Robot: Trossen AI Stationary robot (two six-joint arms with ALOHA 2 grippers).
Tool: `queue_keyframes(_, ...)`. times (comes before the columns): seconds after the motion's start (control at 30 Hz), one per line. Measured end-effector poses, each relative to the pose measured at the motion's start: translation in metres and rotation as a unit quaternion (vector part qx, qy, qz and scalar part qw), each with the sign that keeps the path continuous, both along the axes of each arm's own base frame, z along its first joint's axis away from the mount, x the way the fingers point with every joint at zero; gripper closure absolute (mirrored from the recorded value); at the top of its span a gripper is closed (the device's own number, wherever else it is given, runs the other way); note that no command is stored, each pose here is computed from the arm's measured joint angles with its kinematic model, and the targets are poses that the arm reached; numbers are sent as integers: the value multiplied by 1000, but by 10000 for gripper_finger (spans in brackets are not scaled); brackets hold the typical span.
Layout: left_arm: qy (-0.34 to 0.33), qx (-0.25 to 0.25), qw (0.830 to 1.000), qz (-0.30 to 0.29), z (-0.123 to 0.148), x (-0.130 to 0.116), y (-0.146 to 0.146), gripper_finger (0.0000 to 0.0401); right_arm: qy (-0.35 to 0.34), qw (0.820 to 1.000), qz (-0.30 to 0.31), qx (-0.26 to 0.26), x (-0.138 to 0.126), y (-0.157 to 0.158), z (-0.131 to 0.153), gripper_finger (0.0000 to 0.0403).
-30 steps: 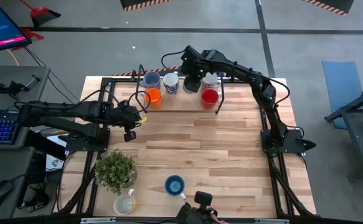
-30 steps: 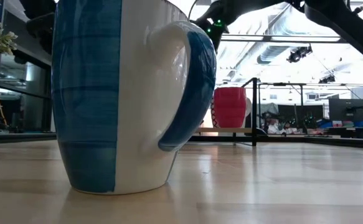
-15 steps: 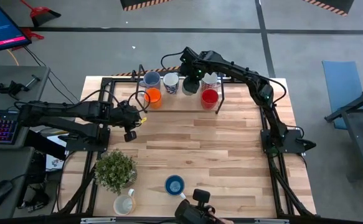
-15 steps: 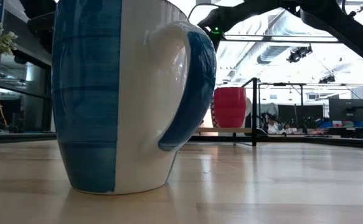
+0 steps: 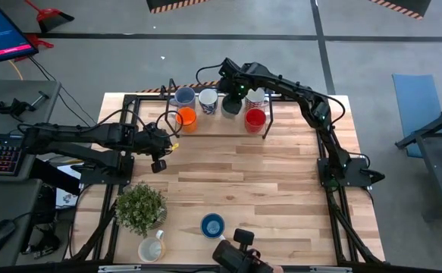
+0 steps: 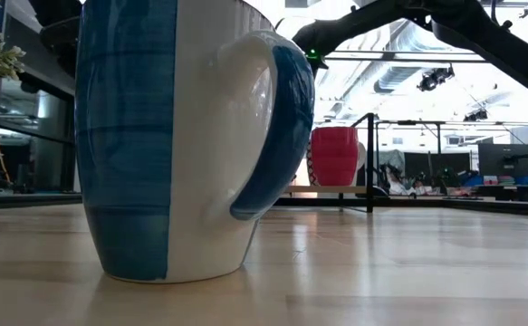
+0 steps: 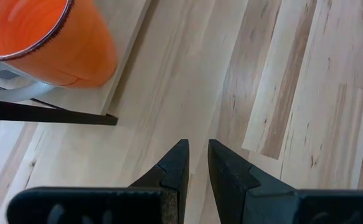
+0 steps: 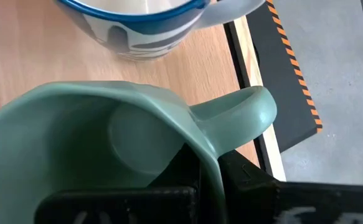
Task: Place coffee mugs
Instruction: Put the light green mug on the shelf
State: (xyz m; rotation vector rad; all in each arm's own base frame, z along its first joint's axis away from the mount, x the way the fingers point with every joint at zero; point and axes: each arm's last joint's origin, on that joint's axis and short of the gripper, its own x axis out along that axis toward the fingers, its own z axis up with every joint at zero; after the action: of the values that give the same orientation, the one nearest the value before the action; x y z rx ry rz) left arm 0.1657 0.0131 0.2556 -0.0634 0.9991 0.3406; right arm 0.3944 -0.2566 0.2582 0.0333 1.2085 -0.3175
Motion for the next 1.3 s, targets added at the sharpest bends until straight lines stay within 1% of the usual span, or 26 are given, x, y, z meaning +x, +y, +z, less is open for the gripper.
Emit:
queue_keyframes(0.23, 0, 0, 1000, 0, 0, 0, 0, 350, -5, 1000, 2, 7, -1, -1, 0, 403)
queue_keyframes(0.53, 0, 0, 1000, 0, 0, 0, 0, 350, -15, 1000, -15, -10, 0, -6, 1, 403)
queue_keyframes(0.73, 0, 0, 1000, 0, 0, 0, 0, 350, -8, 1000, -5, -3, -1, -4, 0, 403)
queue_keyframes(0.9, 1, 0, 1000, 0, 0, 0, 0, 350, -12, 999, -31, -1, -1, -7, -1, 403)
queue_keyframes(1.03, 1, 0, 1000, 0, 0, 0, 0, 350, -3, 1000, -30, 5, -1, -7, -6, 403)
queue_keyframes(1.1, 1, 1, 1000, -1, 0, 0, 0, 350, -9, 1000, -29, 2, 0, -8, -5, 403)
queue_keyframes(1.2, 2, 2, 1000, -4, 0, 0, 0, 350, 0, 1000, -26, 15, 0, -7, -11, 403)
queue_keyframes(1.3, 2, 2, 1000, -4, 0, 0, 0, 350, -2, 999, -29, 15, 1, -8, -12, 403)
